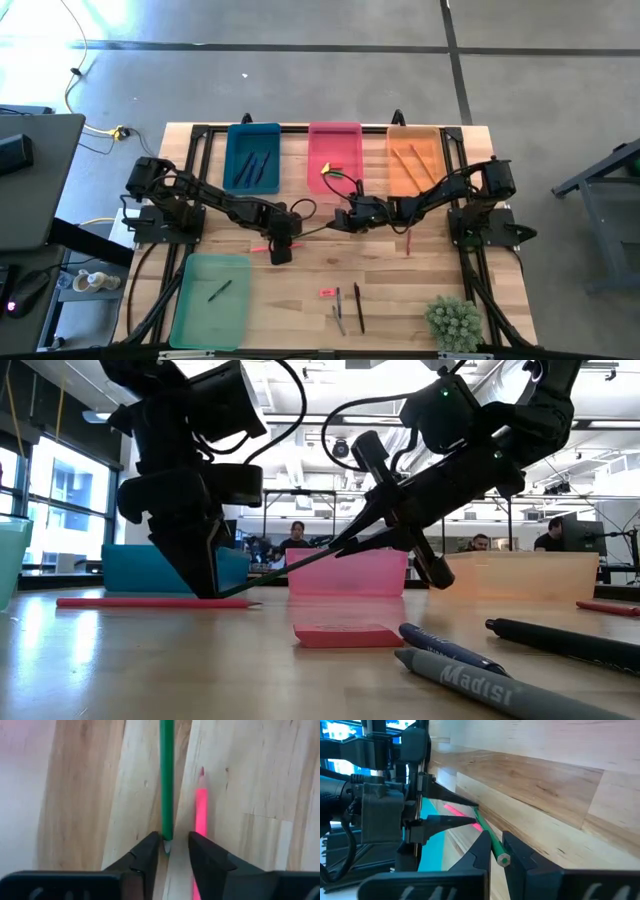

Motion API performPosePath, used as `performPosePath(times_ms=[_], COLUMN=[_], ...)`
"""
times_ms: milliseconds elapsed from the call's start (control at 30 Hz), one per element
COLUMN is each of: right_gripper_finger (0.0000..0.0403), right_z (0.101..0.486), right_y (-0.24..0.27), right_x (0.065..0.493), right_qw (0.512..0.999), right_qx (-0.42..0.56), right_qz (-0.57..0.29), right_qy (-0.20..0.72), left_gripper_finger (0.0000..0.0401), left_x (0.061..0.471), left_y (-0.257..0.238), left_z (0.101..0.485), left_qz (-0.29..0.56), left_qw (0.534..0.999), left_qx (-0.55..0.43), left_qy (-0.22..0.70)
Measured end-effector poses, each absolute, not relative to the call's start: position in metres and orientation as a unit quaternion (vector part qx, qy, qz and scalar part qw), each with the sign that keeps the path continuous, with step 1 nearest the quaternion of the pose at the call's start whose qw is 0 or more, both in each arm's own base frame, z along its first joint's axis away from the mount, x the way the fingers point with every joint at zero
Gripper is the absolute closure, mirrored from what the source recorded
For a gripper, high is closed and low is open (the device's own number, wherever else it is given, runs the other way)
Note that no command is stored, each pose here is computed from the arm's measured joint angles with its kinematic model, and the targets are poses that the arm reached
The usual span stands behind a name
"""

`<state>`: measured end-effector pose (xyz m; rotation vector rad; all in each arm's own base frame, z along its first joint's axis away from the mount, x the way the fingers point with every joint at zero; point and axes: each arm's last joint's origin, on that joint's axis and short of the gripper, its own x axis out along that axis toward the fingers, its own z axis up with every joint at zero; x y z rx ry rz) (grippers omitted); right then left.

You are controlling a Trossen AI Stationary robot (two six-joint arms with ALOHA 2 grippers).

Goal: Sort crayons/erasers/pens/pencils in bins
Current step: Put the green pencil into the orange bin

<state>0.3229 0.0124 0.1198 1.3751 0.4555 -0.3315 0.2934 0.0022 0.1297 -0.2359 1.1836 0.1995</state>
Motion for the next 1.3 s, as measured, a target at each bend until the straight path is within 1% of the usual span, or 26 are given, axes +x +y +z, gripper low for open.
performPosePath(times_ms=[200, 367, 567, 900, 1100, 1300], right_gripper_finger=[0.0391, 0.0391, 0.0391, 0.0391, 0.0391, 0.0391], right_z=[0.120, 0.121, 0.130, 0.145, 0.165, 0.191], right_y=[0.012, 0.012, 0.012, 0.011, 0.009, 0.000], right_x=[0.323, 0.323, 0.321, 0.317, 0.312, 0.297], right_qw=[0.743, 0.750, 0.762, 0.777, 0.789, 0.807], right_qx=[0.619, 0.612, 0.601, 0.587, 0.578, 0.551], right_qz=[-0.150, -0.144, -0.139, -0.132, -0.119, -0.141], right_qy=[0.207, 0.204, 0.197, 0.186, 0.169, 0.159], left_gripper_finger=[0.0256, 0.0239, 0.0242, 0.0244, 0.0244, 0.0244], left_x=[0.287, 0.280, 0.268, 0.254, 0.247, 0.245], left_y=[0.006, 0.015, 0.027, 0.046, 0.054, 0.055], left_z=[0.139, 0.145, 0.159, 0.187, 0.197, 0.202], left_qz=[0.114, 0.129, 0.140, 0.151, 0.158, 0.154], left_qw=[0.817, 0.807, 0.798, 0.821, 0.827, 0.832], left_qx=[-0.102, -0.109, -0.115, -0.108, -0.102, -0.087], left_qy=[0.555, 0.566, 0.574, 0.540, 0.530, 0.526])
